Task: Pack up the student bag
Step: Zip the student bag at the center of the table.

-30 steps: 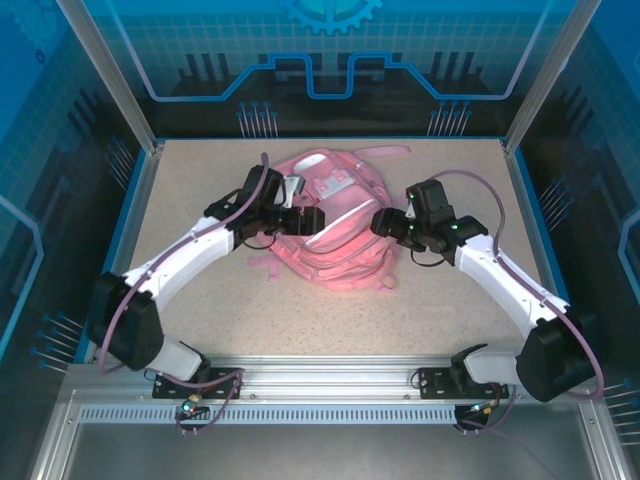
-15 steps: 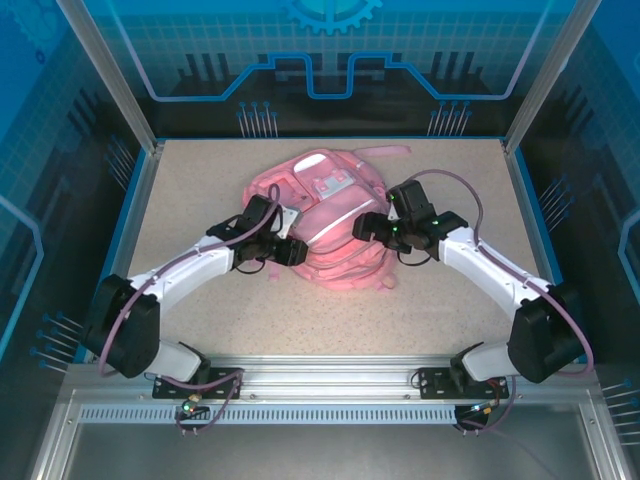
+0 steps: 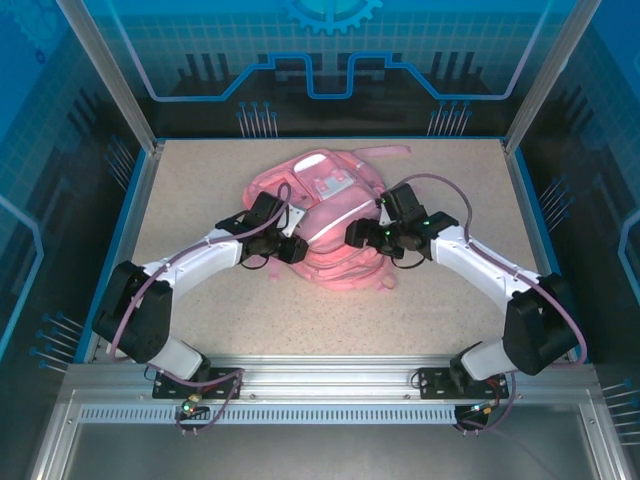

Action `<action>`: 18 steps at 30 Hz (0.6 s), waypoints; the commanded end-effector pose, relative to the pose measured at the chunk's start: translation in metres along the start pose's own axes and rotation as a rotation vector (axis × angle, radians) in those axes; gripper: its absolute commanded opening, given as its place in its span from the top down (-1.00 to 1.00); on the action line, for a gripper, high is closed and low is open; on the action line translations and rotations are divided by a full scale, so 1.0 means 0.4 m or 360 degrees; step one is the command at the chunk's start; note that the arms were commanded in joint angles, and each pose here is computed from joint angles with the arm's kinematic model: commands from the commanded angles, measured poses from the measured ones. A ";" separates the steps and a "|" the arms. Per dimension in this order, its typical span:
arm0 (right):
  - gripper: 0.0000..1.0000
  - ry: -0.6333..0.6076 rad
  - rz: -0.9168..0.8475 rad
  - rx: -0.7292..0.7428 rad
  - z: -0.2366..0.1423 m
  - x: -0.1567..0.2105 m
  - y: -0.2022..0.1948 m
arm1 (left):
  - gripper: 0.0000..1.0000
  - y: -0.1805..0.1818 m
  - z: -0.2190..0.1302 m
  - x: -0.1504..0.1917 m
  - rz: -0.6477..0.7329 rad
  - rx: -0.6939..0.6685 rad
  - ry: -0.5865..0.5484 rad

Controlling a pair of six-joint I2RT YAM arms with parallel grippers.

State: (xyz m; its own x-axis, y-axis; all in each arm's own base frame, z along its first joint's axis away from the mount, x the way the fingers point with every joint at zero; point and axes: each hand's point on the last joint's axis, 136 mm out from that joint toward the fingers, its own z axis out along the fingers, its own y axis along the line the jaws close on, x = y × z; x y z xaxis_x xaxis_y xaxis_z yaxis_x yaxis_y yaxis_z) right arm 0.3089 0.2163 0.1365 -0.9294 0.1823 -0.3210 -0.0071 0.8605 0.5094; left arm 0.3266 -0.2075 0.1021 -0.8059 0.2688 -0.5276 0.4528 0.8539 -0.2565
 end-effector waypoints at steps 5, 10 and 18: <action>-0.58 0.0053 -0.0055 -0.0126 0.020 0.005 0.071 | 0.72 -0.001 0.010 -0.016 0.0015 0.0010 -0.0002; -0.45 0.0059 -0.0058 -0.0195 0.040 0.008 0.103 | 0.92 -0.004 0.009 0.002 -0.0016 0.0021 0.0020; -0.05 0.0063 -0.0034 -0.0245 0.084 0.002 0.137 | 1.00 -0.037 -0.031 0.017 -0.0061 0.0108 -0.0035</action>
State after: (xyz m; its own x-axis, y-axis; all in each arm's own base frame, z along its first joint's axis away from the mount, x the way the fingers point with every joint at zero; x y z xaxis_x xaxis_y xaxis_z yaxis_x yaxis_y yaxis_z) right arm 0.3130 0.2610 0.1294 -0.9455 0.1484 -0.2898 -0.0532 0.8079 0.5869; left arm 0.3187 -0.2085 0.1006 -0.8171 0.2567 -0.5162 0.4458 0.8491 -0.2833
